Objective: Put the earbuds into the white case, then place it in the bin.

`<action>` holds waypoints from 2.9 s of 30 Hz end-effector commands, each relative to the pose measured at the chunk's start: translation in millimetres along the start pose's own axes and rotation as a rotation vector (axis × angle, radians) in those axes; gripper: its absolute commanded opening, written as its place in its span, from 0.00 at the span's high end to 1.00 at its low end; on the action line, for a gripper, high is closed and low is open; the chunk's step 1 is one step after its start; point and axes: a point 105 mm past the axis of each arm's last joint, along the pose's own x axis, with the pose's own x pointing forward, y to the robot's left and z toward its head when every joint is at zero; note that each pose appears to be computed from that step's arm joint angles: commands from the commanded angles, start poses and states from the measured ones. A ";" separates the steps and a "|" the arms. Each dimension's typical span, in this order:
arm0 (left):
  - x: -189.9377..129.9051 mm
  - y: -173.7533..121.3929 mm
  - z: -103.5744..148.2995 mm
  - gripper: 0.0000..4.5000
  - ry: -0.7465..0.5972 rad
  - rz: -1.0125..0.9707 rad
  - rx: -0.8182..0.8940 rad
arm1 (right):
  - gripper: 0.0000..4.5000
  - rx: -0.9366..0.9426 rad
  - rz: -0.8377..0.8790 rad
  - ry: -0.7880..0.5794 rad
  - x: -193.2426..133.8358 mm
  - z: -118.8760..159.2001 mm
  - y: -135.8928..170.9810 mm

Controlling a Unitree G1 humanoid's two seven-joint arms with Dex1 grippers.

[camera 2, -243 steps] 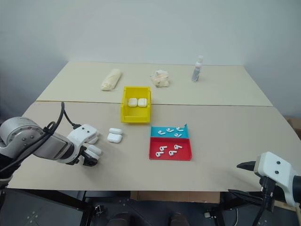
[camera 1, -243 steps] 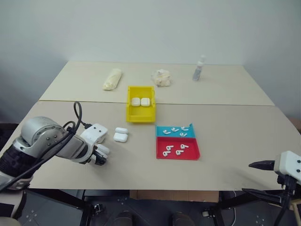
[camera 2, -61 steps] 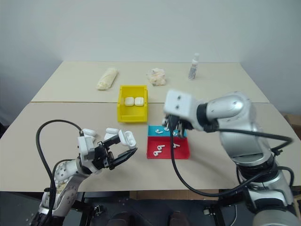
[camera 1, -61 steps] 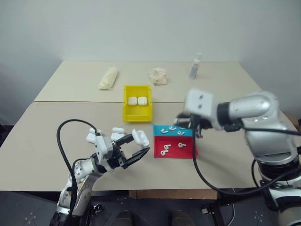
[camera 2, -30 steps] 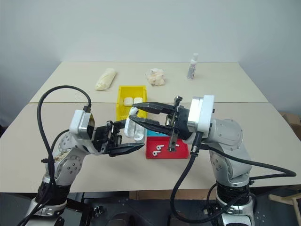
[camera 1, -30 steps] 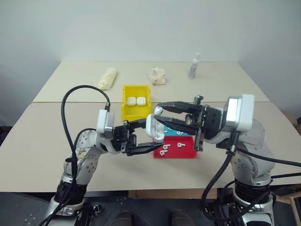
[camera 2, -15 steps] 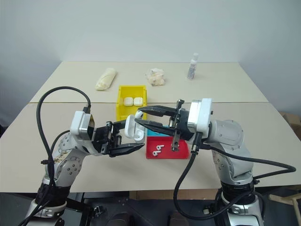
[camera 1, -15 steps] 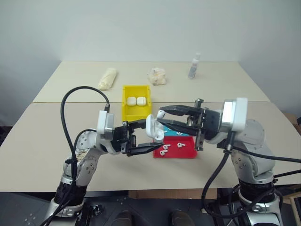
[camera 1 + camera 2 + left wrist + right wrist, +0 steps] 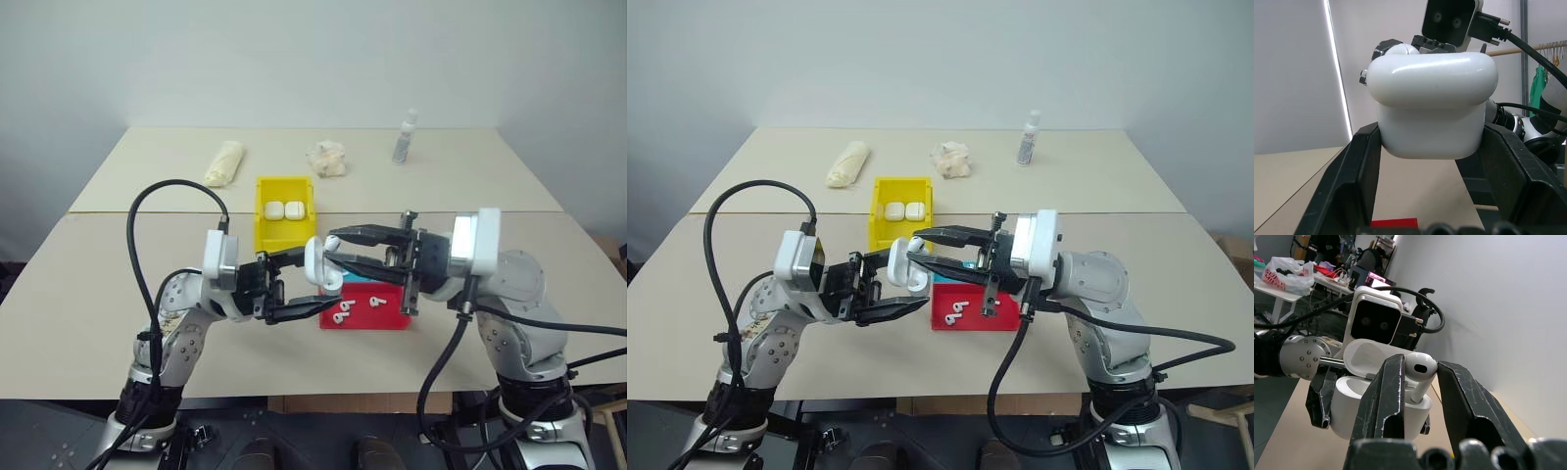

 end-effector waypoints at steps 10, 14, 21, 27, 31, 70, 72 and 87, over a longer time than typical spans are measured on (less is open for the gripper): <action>4.3 3.7 7.6 0.39 -0.024 0.002 0.078 | 0.30 -0.024 0.044 0.039 -2.3 -1.5 4.8; -4.2 5.7 -1.7 0.39 0.021 0.041 0.093 | 0.30 -0.029 0.045 0.064 -13.9 2.4 4.9; -68.7 -4.1 -48.3 0.39 0.295 0.181 0.149 | 0.30 0.053 -0.045 0.586 -62.6 -26.8 -24.7; -76.7 -11.6 -63.8 0.39 0.339 0.290 0.156 | 0.30 -0.012 0.154 0.990 -71.9 -58.4 -48.0; -74.6 -10.9 -65.9 0.39 0.326 0.359 0.143 | 0.30 -0.030 0.303 1.123 -59.4 -72.7 -61.5; -67.7 -29.6 -58.9 0.39 0.356 0.410 0.083 | 0.30 -0.092 0.531 1.349 -14.7 -186.8 -77.3; -66.5 -29.3 -58.2 0.39 0.354 0.413 0.082 | 0.30 -0.091 0.525 1.345 -15.1 -188.4 -76.8; -64.4 -27.2 -58.3 0.39 0.358 0.426 0.086 | 0.33 -0.098 0.527 1.347 -20.3 -193.8 -74.4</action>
